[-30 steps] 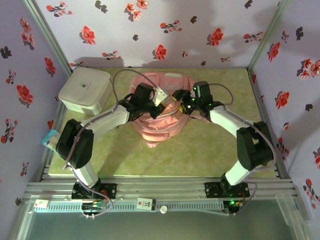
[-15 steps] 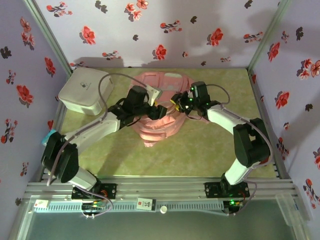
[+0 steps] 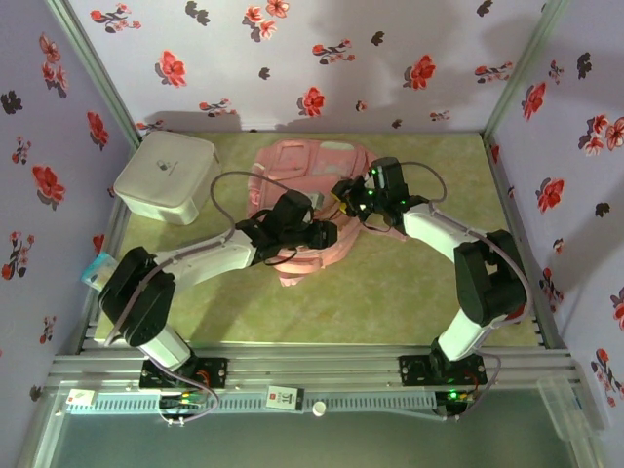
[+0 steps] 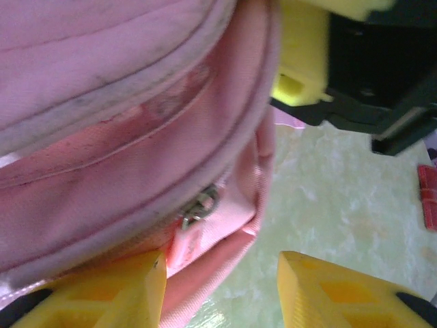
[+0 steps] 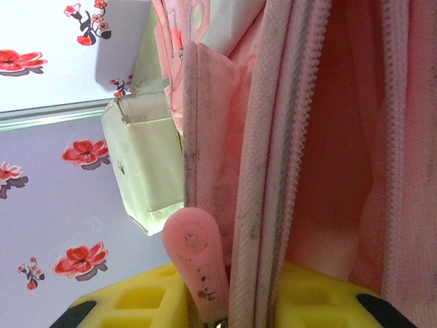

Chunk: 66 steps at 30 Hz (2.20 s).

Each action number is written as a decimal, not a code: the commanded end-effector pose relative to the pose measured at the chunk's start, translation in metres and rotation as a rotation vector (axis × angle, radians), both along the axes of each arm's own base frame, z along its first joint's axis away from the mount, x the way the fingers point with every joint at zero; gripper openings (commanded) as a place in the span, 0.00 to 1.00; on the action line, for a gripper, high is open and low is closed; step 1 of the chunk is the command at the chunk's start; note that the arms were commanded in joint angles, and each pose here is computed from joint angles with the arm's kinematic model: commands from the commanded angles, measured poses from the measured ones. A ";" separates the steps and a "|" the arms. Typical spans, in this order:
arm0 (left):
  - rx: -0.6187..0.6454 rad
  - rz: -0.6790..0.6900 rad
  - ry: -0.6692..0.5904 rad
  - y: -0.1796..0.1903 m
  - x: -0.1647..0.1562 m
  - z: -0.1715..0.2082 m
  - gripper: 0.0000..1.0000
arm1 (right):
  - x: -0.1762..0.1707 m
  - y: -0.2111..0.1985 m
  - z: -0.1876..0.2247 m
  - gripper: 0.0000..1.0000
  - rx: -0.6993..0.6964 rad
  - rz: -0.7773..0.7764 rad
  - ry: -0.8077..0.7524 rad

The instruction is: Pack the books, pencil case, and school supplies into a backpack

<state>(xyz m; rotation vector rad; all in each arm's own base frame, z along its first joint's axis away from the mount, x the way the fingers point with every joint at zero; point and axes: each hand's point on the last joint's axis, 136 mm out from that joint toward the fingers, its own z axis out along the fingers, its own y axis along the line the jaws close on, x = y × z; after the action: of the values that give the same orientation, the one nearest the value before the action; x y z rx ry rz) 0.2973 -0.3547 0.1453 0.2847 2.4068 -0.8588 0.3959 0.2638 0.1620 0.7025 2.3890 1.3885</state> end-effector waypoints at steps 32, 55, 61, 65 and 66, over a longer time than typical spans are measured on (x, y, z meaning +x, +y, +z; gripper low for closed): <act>-0.083 0.168 -0.057 0.001 0.038 0.000 0.30 | 0.001 0.022 0.038 0.26 0.102 0.052 -0.110; 0.111 0.292 -0.027 0.060 0.024 -0.019 0.00 | 0.009 -0.002 0.023 0.15 -0.004 -0.053 -0.133; 0.169 0.260 -0.046 0.082 0.013 -0.028 0.00 | 0.017 -0.022 0.028 0.07 0.032 -0.152 -0.179; 0.191 0.258 -0.072 0.101 0.013 -0.031 0.00 | 0.018 -0.039 0.031 0.05 0.009 -0.196 -0.207; 0.186 0.245 -0.082 0.101 0.013 -0.030 0.00 | 0.017 -0.044 0.031 0.05 0.001 -0.204 -0.214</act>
<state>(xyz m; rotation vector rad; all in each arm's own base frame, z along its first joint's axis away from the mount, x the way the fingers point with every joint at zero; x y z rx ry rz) 0.3058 -0.2809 0.1182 0.0700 2.3996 -0.6202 0.3890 0.2531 0.1512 0.7207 2.3035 1.3572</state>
